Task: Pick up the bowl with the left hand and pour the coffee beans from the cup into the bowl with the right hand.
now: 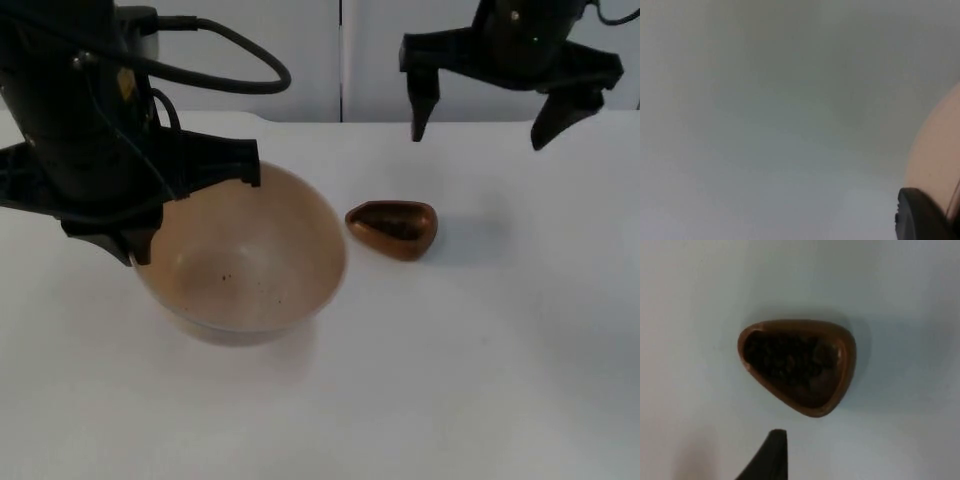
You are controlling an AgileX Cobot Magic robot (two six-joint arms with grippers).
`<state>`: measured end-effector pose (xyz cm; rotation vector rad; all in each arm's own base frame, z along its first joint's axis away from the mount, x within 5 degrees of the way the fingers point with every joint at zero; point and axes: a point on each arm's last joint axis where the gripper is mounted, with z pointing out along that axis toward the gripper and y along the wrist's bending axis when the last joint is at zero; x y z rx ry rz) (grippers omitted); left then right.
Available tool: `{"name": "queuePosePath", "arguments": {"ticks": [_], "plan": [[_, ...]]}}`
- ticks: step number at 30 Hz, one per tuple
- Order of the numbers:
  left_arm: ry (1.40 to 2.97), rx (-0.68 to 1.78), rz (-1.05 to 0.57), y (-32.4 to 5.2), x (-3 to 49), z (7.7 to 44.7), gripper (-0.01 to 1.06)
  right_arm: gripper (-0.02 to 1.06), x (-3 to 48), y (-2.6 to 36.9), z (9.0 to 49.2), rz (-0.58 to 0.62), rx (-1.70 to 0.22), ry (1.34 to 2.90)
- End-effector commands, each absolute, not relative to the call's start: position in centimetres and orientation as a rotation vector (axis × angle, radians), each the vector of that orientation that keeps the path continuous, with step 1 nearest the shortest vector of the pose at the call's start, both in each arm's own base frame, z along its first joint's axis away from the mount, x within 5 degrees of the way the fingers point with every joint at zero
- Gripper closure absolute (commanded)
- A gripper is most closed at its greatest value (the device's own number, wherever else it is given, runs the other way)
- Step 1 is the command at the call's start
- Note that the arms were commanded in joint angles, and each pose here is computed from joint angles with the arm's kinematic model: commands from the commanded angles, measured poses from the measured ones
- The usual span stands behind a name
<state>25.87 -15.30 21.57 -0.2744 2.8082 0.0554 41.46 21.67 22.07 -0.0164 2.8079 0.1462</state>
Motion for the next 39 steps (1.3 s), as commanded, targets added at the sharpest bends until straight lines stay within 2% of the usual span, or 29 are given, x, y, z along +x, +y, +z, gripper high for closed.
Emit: {"name": "queuePosePath", "arguments": {"ticks": [1, 11, 17, 25, 33, 39], "plan": [[2.802, -0.31, 0.027, -15.3, 25.9, 21.7, 1.05, 0.0, 42.2, 23.0, 21.6, 0.151, 0.014, 2.816], [2.802, -0.317, 0.026, -15.3, 25.9, 21.7, 1.05, 0.06, 43.4, 24.0, 19.2, 0.128, 0.201, 2.831], [2.802, -0.324, 0.023, -15.3, 25.9, 21.7, 1.05, 0.06, 43.5, 23.8, 18.4, 0.081, 0.237, 2.842], [2.803, -0.329, 0.021, -15.3, 25.9, 21.7, 1.05, 0.06, 43.8, 24.0, 14.8, 0.035, 0.258, 2.896], [2.8, -0.328, 0.017, -15.4, 25.9, 21.7, 1.05, 0.06, 44.4, 23.8, 12.3, 0.03, 0.284, 2.905], [2.8, -0.328, 0.017, -15.4, 25.9, 21.7, 1.05, 0.12, 45.0, 23.0, 11.5, 0.105, 0.384, 2.917]]}}
